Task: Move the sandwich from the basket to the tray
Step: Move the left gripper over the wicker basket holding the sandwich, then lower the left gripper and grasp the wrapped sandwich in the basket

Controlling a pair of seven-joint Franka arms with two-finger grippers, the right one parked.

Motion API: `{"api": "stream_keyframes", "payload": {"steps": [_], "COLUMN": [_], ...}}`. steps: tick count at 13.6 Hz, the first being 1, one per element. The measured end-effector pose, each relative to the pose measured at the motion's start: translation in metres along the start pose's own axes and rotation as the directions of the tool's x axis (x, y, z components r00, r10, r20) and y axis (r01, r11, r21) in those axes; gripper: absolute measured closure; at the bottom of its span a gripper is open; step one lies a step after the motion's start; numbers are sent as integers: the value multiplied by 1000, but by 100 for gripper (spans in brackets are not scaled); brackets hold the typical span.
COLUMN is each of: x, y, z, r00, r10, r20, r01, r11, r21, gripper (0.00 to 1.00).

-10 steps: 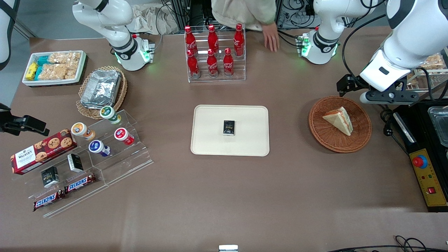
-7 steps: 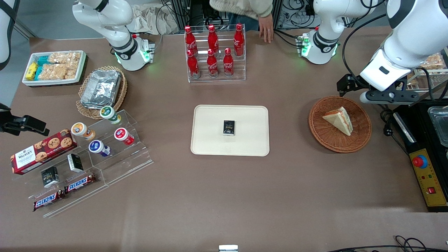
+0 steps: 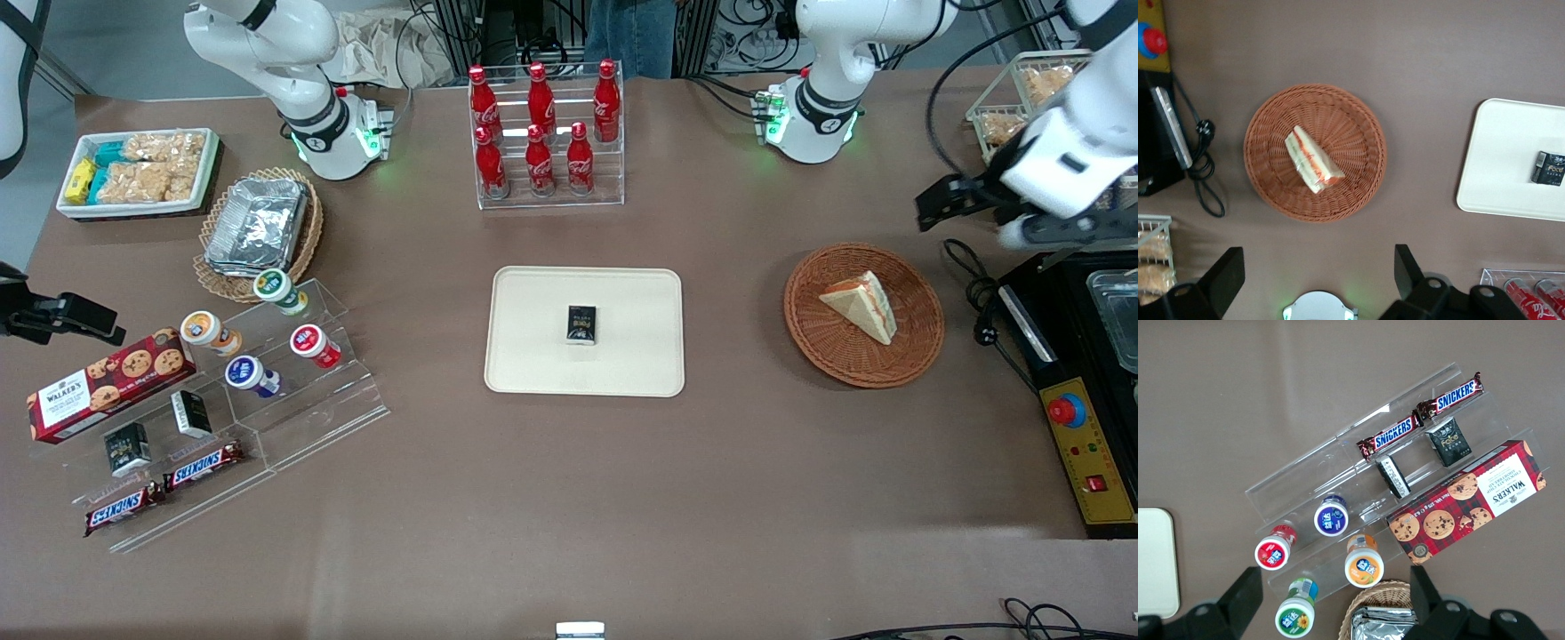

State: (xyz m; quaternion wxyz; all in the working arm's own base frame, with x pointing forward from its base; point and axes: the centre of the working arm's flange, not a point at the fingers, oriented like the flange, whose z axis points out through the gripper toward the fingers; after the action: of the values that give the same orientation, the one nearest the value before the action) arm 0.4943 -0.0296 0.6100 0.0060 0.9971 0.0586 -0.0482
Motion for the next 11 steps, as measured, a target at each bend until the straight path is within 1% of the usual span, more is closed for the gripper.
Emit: {"api": "stream_keyframes", "payload": {"steps": [2,3,4,6,7,8,10,11], "x": [-5,-8,-10,-15,-18,-20,-25,-25], "y": [-12,-14,-15,-15,-14,-14,-18,-19], "z": [4,13,25,56,75,93,128,143], "r00": [992,983,968,928,913,905,896,891], "r10": [-121,-180,-248,-370,-405,-422,-441,-452], "r20": [23,38,49,53,59,61,55,50], "r01": [121,180,247,367,401,417,434,445], "r11": [993,984,969,929,914,906,895,889], "r21": [1,12,31,55,67,78,106,113], "gripper": [0,0,0,0,0,0,0,0]}}
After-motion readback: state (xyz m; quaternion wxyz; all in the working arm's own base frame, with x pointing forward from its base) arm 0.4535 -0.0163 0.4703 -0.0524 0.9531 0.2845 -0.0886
